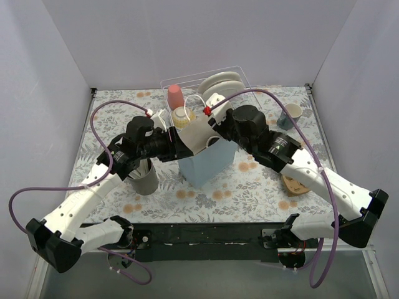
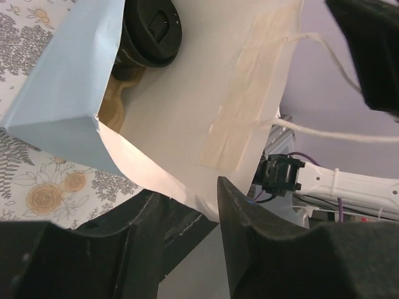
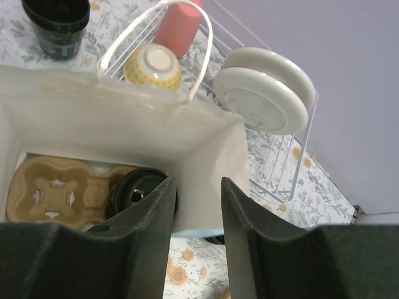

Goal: Pack the takeout coffee

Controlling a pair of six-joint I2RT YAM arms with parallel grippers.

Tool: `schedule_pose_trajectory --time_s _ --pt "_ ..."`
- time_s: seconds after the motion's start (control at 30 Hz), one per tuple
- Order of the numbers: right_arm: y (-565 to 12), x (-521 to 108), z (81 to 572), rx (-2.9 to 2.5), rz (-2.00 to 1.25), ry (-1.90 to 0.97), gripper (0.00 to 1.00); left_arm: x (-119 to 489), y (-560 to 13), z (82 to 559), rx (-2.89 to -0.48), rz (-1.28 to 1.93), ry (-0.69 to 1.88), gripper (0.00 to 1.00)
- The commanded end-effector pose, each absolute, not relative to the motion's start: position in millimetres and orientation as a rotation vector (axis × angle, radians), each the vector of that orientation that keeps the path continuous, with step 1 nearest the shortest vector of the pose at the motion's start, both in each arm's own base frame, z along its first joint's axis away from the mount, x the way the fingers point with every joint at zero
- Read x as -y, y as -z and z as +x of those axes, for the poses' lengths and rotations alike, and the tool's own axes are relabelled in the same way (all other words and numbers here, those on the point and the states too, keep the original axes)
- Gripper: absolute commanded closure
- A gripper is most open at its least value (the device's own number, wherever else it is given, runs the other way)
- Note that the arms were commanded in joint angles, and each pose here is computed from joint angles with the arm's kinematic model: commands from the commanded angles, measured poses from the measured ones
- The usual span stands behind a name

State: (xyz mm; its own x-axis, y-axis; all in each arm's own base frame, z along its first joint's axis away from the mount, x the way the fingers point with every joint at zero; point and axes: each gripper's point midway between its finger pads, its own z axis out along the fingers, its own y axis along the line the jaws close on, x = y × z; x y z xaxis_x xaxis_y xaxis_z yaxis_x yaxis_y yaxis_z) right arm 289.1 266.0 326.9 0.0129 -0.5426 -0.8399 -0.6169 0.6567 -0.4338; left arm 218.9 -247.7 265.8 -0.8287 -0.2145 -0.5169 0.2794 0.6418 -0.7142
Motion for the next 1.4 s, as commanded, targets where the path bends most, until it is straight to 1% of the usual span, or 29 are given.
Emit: schedule_pose_trajectory --time_s 0.0,0.1,0.13,0.2,0.23,0.3,0.33,0.37,0.43,0.5,0.6,0.63,0.67,0.7,0.73,0.8,0.93,1.0,1.1,1.13,1.23,1.33,1.37 --pt "-387 -262 300 -1.543 -0.814 -0.066 0.56 242 -282 230 -2.234 0.07 1.057 0.6" --pt "-403 -256 300 -1.529 -0.767 -0.065 0.56 242 -292 237 -2.216 0.072 1.034 0.52" --pt "-406 -257 298 -1.526 -0.759 -0.085 0.56 241 -295 238 -2.207 0.09 1.026 0.46" --pt "-413 -255 294 -1.527 -0.742 -0.109 0.55 241 -301 240 -2.192 0.096 1.013 0.39" --pt "-414 -254 292 -1.54 -0.713 -0.132 0.55 239 -310 244 -2.162 0.102 0.996 0.33" --pt "-419 -251 288 -1.551 -0.691 -0.154 0.52 237 -320 247 -2.134 0.112 0.976 0.28" --pt "-419 -251 286 -1.554 -0.689 -0.173 0.52 235 -332 250 -2.099 0.125 0.962 0.2" --pt "-419 -252 283 -1.572 -0.663 -0.21 0.5 233 -338 251 -2.081 0.133 0.942 0.16" --pt "-416 -255 274 -1.61 -0.651 -0.284 0.49 222 -356 259 -2.038 0.093 0.876 0.1" --pt "-412 -252 267 -1.644 -0.636 -0.317 0.48 212 -366 263 -2.011 0.063 0.821 0.07" --pt "-406 -248 259 -1.675 -0.602 -0.363 0.41 187 -377 268 -1.979 -0.06 0.713 0.05" --pt "-405 -247 257 -1.676 -0.598 -0.373 0.32 180 -373 265 -1.997 -0.089 0.679 0.04" --pt "-407 -246 254 -1.669 -0.599 -0.391 0.26 165 -375 266 -1.981 -0.153 0.618 0.02" --pt "-405 -247 251 -1.67 -0.614 -0.405 0.2 158 -371 264 -1.994 -0.199 0.6 0.02" --pt "-404 -248 249 -1.673 -0.619 -0.412 0.02 149 -359 258 -2.041 -0.227 0.548 0.02" --pt "-404 -246 246 -1.682 -0.625 -0.419 0.01 135 -346 254 -2.077 -0.292 0.474 0.02" --pt "-404 -241 244 -1.69 -0.625 -0.41 0.01 103 -300 236 -2.226 -0.419 0.255 0.02" --pt "-404 -240 243 -1.687 -0.624 -0.413 0.01 97 -284 234 -2.247 -0.432 0.201 0.03" --pt "-404 -243 239 -1.678 -0.639 -0.438 0.01 104 -276 238 -2.248 -0.376 0.223 0.07" --pt "-405 -243 237 -1.673 -0.643 -0.447 0.02 105 -263 240 -2.28 -0.379 0.198 0.09" --pt "-404 -244 233 -1.672 -0.662 -0.467 0.04 104 -250 247 -2.31 -0.4 0.122 0.18" --pt "-404 -241 229 -1.667 -0.669 -0.48 0.04 99 -252 258 -2.278 -0.407 0.063 0.25" --pt "-404 -241 227 -1.664 -0.67 -0.483 0.05 98 -248 262 -2.289 -0.379 0.034 0.28"
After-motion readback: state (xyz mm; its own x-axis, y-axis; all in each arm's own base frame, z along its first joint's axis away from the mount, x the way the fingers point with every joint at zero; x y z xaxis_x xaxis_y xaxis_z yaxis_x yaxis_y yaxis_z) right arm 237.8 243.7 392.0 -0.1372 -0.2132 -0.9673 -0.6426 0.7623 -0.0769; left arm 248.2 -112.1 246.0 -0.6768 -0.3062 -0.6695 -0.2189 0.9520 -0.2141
